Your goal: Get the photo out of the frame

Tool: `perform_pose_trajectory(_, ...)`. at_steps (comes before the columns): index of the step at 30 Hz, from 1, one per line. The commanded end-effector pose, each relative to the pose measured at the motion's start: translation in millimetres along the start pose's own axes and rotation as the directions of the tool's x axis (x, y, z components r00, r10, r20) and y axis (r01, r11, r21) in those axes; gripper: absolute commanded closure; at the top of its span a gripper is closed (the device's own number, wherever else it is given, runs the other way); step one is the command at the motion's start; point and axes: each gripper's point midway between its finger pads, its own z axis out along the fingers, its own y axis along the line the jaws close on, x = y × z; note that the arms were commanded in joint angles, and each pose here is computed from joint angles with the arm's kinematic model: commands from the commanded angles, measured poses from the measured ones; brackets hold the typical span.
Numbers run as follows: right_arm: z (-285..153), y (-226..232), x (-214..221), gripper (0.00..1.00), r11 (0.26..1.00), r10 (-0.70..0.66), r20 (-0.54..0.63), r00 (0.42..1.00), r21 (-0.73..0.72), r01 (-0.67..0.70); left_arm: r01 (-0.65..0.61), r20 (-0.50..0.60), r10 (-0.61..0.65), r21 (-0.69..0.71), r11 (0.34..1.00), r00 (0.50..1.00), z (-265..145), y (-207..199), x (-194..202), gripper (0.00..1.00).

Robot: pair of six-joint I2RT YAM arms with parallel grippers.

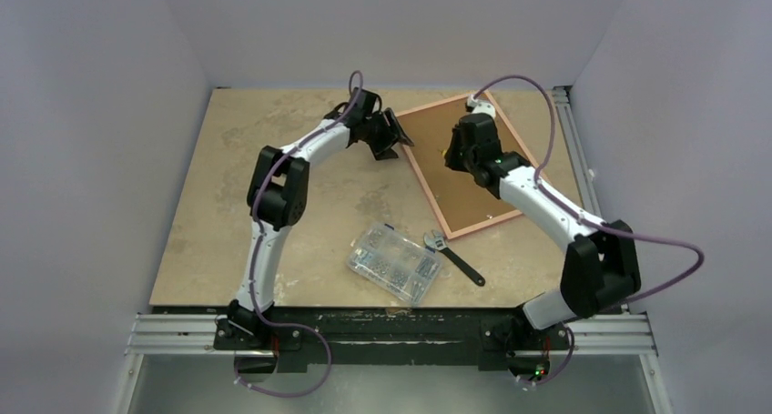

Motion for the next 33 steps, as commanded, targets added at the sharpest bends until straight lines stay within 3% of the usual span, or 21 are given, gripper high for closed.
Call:
perform_pose_trajectory(1,-47,-46,60,1.00,0.992,-0.054,-0.188,0.981,0.105,0.075,-0.078,-0.005,0.078,-0.024,0.997,0.997,-12,-22,32,0.42)
perform_pose_trajectory(7,-78,-54,91,1.00,0.992,-0.072,-0.274,0.959,0.076,0.096,-0.113,0.020,0.116,-0.134,0.985,0.993,-3,-16,67,0.40)
perform_pose_trajectory(11,-84,-52,92,1.00,0.993,-0.101,-0.266,0.959,0.036,0.114,-0.095,0.016,0.100,-0.201,0.975,0.995,4,-4,75,0.43)
perform_pose_trajectory(17,-83,-32,90,1.00,0.985,-0.173,-0.366,0.915,-0.058,0.163,-0.103,0.037,0.115,-0.248,0.963,0.993,10,7,70,0.59)
perform_pose_trajectory(23,-81,-13,66,1.00,0.979,-0.200,-0.363,0.910,-0.105,0.173,-0.116,0.009,0.122,-0.242,0.963,0.993,23,10,72,0.65)
perform_pose_trajectory(33,-63,-8,59,1.00,0.973,-0.226,-0.426,0.876,-0.055,0.224,-0.116,0.015,0.122,-0.215,0.970,0.992,29,9,73,0.80)
